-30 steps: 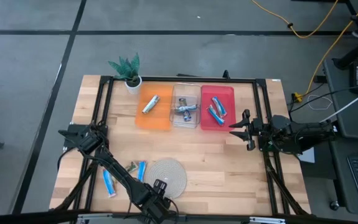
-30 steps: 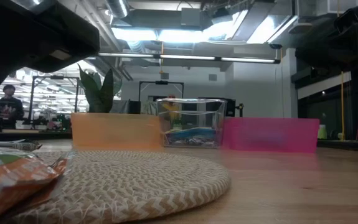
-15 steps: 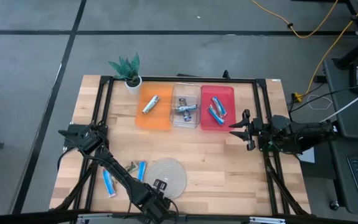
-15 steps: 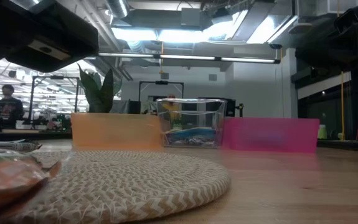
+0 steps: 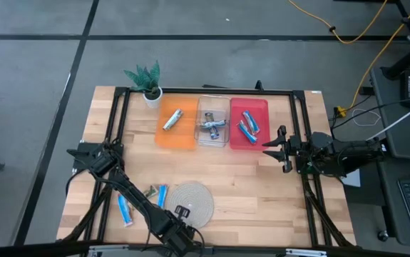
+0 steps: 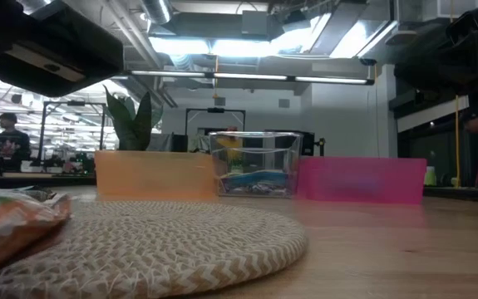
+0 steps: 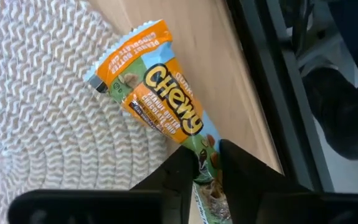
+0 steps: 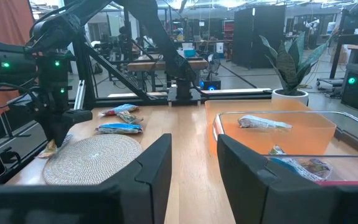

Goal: Pick and place Granola Bars by type
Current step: Put the bottom orange granola bar into the orange bin

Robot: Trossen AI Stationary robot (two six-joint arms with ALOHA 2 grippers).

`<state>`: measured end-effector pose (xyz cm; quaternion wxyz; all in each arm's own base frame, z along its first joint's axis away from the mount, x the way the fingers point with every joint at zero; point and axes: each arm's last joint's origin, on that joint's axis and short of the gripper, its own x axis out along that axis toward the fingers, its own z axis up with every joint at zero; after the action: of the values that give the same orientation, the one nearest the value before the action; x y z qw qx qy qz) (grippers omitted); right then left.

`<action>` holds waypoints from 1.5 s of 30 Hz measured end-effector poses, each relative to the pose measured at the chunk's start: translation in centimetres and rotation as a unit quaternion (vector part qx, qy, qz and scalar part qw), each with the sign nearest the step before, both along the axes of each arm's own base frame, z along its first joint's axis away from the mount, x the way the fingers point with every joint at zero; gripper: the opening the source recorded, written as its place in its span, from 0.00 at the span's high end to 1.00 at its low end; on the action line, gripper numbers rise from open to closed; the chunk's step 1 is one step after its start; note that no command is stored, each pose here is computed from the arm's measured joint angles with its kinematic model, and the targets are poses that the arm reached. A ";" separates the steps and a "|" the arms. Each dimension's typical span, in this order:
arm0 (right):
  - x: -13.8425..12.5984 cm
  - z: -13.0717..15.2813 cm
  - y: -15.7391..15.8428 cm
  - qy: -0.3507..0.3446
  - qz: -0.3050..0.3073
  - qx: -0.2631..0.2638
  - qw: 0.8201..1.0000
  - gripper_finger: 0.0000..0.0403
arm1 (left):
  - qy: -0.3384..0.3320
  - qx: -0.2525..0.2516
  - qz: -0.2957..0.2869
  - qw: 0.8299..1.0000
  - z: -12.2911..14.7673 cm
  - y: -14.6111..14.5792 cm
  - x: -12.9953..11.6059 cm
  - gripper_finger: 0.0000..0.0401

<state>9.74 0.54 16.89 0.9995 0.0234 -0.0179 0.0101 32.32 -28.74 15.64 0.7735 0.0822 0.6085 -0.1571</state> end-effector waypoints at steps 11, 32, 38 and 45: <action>0.0 0.0 0.0 0.000 0.000 0.000 1.000 0.67 | -0.013 -0.016 0.016 1.000 3.2 0.6 -0.7 0.85; 0.0 0.0 0.0 0.000 0.000 0.000 1.000 0.67 | -0.251 0.015 0.106 0.962 17.3 6.2 -4.5 0.85; 0.0 0.0 0.0 0.000 0.000 0.000 1.000 0.67 | -0.280 0.026 0.153 0.947 20.0 9.3 -5.4 0.85; 0.0 0.0 0.0 0.000 0.000 0.000 1.000 0.67 | -0.279 0.048 0.190 0.940 21.0 12.3 -5.4 0.85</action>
<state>9.74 0.54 16.88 0.9995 0.0233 -0.0179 0.0102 26.97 -16.48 36.69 0.9230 0.0423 0.3791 0.0513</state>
